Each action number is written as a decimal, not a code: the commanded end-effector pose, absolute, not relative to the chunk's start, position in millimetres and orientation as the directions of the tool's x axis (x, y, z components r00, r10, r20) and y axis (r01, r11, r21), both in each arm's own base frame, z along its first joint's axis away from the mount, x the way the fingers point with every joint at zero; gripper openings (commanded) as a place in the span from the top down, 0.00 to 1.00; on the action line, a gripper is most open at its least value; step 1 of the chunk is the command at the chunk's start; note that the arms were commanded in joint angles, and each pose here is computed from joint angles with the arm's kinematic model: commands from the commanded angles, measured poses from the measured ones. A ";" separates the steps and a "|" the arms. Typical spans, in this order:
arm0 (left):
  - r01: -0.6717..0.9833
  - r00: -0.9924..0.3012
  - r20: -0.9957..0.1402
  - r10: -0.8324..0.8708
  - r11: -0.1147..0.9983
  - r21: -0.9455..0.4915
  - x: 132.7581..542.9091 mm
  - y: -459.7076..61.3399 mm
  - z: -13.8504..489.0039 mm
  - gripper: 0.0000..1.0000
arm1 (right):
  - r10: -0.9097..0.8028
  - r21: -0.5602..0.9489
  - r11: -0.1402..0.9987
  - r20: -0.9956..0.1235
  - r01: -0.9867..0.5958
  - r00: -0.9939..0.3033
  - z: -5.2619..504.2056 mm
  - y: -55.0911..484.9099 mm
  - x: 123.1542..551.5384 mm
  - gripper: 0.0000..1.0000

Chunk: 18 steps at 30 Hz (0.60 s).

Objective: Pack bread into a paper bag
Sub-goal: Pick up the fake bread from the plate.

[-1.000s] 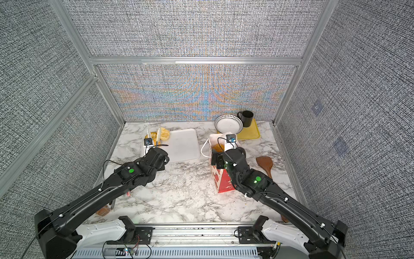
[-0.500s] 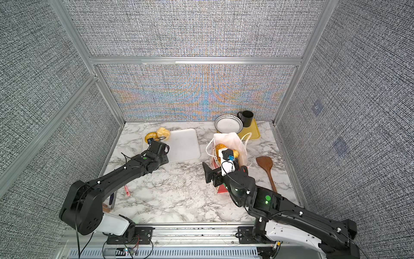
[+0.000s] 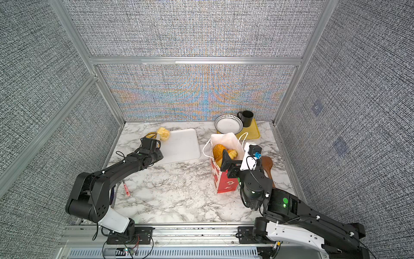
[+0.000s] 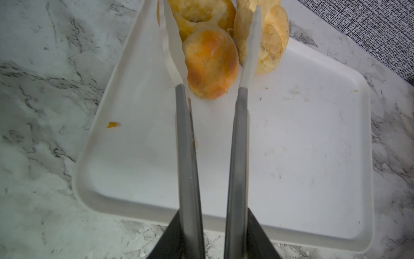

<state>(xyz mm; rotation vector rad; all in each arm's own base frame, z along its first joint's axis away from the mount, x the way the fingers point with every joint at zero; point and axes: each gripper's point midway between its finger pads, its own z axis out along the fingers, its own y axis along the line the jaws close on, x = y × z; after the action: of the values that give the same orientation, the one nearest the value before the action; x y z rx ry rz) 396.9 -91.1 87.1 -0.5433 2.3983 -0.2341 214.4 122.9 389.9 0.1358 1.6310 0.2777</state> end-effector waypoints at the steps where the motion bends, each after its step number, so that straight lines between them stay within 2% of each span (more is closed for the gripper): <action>1: -0.268 -0.677 -0.563 -0.474 0.871 -0.411 412.8 -100.9 97.1 0.57 | 0.260 0.257 0.965 -0.965 0.061 -0.047 383.4 97.5 214.7 0.03; 6: -0.282 -0.720 -0.502 -0.479 0.863 -0.418 420.5 -97.0 85.0 0.56 | 0.278 0.276 0.958 -0.960 0.073 -0.029 379.0 90.2 212.8 0.03; 13: -0.325 -0.738 -0.472 -0.483 0.867 -0.379 415.6 -89.6 67.0 0.55 | 0.293 0.291 0.953 -0.956 0.085 -0.021 375.5 81.7 210.1 0.03; 16: -0.339 -0.743 -0.455 -0.490 0.863 -0.375 411.6 -89.1 59.6 0.57 | 0.299 0.297 0.952 -0.954 0.079 -0.019 374.7 80.7 209.4 0.03; 18: -0.343 -0.748 -0.448 -0.490 0.863 -0.371 408.7 -89.0 56.5 0.64 | 0.300 0.298 0.951 -0.954 0.078 -0.019 373.9 80.2 209.1 0.03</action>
<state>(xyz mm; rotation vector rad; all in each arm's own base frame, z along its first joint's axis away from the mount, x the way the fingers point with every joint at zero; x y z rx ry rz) 412.0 -88.9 60.2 -0.5954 2.4741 -0.3597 209.6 82.7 372.8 0.2773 1.5981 0.1768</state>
